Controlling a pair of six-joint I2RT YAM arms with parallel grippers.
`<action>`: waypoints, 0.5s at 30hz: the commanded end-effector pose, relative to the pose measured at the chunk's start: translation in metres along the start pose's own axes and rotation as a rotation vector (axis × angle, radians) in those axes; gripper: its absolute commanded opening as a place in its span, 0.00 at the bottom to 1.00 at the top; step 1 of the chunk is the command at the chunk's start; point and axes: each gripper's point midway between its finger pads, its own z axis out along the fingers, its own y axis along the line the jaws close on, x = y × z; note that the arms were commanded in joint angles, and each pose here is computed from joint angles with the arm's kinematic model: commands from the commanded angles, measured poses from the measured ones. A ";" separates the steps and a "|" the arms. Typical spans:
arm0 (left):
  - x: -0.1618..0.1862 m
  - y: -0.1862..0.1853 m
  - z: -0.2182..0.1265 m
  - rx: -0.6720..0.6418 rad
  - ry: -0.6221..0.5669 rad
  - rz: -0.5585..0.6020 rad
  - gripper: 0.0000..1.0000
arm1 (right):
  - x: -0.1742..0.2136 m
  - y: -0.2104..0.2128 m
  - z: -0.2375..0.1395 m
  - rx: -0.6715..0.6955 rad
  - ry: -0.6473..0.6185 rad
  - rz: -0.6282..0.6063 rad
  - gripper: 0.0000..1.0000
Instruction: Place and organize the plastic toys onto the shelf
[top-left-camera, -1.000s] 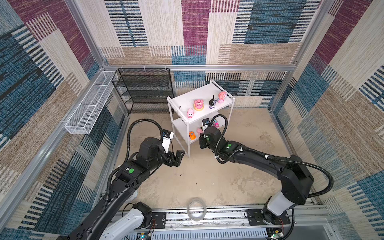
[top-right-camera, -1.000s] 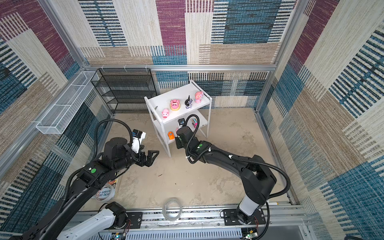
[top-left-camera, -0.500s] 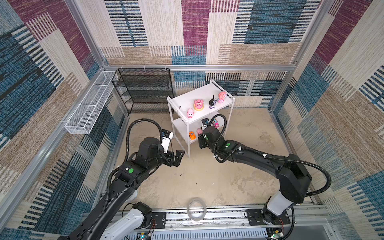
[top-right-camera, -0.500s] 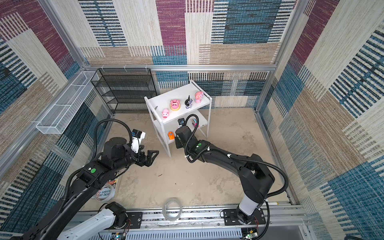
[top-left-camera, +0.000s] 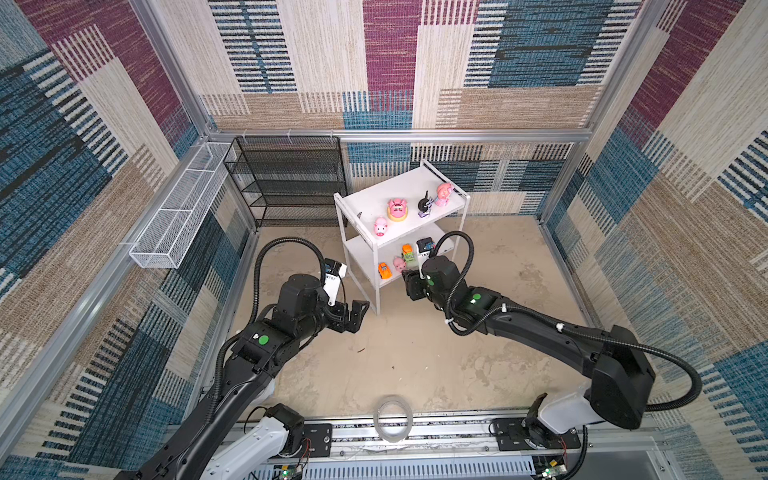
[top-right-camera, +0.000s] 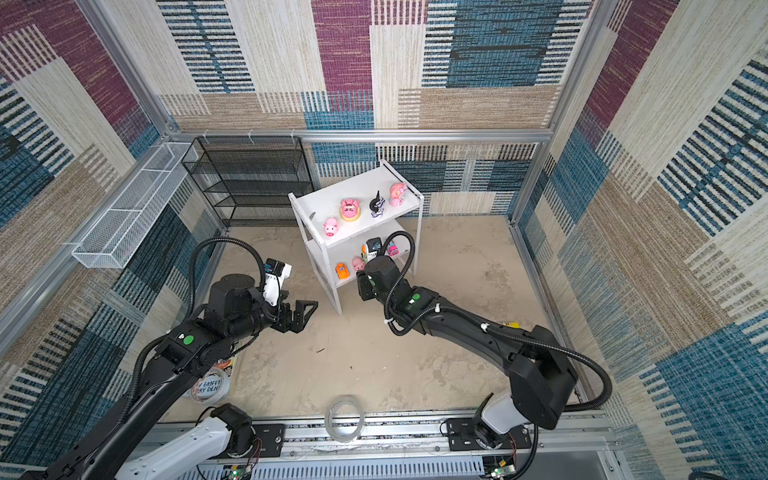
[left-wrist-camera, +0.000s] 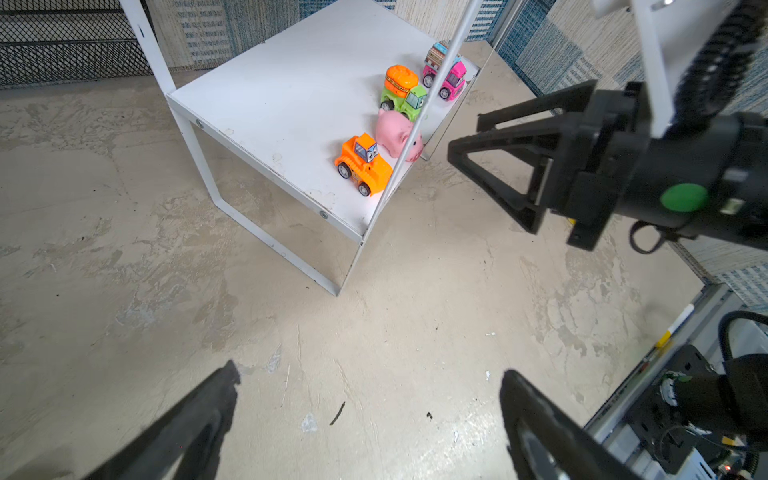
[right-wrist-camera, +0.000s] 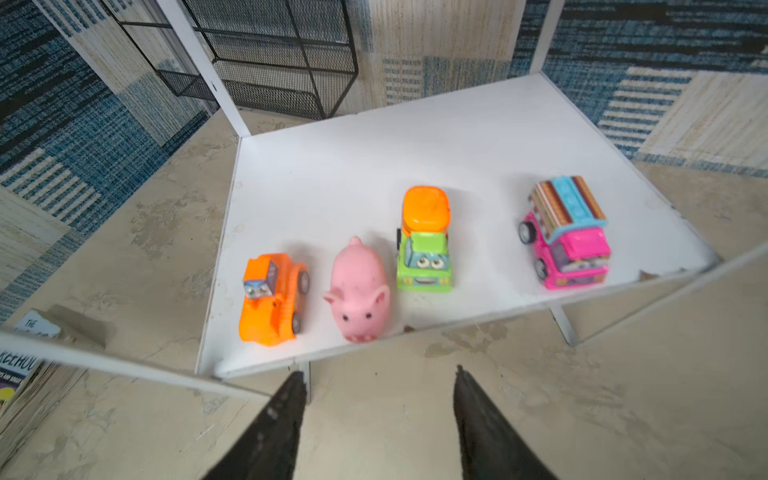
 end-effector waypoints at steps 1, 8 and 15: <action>-0.001 0.008 0.003 -0.040 -0.015 -0.024 0.99 | 0.018 -0.022 -0.014 0.062 0.017 0.023 0.74; 0.010 0.047 0.007 -0.252 -0.017 -0.114 0.99 | 0.082 -0.105 -0.031 0.215 0.103 0.179 0.96; 0.026 0.109 0.017 -0.563 -0.037 -0.187 0.99 | 0.099 -0.204 -0.046 0.385 0.063 0.346 1.00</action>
